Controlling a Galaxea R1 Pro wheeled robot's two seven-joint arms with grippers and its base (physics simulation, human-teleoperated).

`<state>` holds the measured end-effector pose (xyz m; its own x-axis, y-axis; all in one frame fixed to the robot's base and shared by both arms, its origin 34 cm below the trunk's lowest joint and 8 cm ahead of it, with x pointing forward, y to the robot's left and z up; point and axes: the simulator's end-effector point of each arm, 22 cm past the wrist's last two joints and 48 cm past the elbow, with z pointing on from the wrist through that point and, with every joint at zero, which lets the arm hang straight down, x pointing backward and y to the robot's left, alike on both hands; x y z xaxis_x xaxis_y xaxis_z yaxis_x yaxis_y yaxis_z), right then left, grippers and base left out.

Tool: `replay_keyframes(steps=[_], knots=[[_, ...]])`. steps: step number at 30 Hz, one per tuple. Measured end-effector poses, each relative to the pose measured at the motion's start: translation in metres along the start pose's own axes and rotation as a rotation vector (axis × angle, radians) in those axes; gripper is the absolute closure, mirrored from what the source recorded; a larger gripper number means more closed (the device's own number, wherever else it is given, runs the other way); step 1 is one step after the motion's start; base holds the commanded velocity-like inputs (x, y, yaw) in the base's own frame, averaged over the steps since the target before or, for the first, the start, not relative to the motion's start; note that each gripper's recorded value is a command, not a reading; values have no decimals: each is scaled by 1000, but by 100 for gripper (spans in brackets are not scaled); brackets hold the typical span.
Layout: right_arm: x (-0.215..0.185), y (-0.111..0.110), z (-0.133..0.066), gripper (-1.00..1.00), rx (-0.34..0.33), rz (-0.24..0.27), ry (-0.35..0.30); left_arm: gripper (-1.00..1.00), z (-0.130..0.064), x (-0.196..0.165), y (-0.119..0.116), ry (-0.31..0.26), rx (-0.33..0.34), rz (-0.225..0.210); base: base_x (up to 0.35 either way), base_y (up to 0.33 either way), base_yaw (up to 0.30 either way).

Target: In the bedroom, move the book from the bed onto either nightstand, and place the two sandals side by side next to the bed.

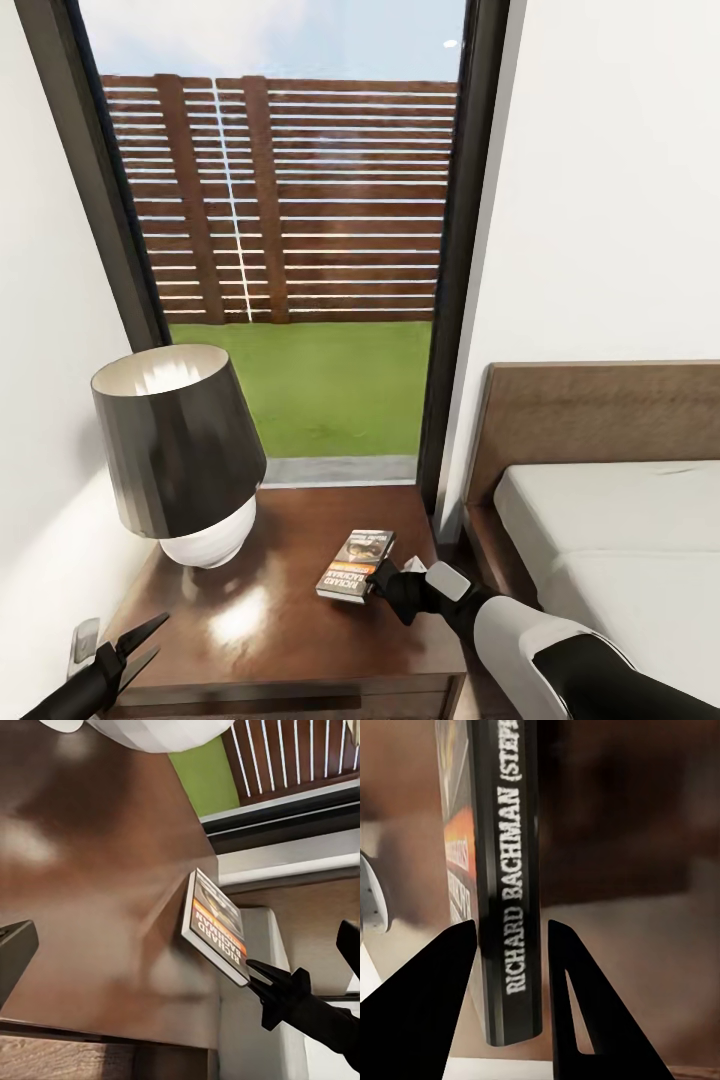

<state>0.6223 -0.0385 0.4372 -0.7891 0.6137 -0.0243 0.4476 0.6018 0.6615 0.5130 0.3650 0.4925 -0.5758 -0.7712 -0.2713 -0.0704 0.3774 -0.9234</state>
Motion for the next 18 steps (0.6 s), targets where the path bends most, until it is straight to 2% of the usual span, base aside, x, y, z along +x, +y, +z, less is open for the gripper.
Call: replay_keyframes(steps=[11,12,18], knots=[[0,0,0,100,0,1,0,-100,0,0,1,-1,-1,-2,0,0,0],[0,0,0,-100,0,1,0,-100,0,0,1,-1,-1,-2,0,0,0],[0,-1,0,-100,4,-4,1,-100,-1,0,1,-2,-2,-3,0,0,0]])
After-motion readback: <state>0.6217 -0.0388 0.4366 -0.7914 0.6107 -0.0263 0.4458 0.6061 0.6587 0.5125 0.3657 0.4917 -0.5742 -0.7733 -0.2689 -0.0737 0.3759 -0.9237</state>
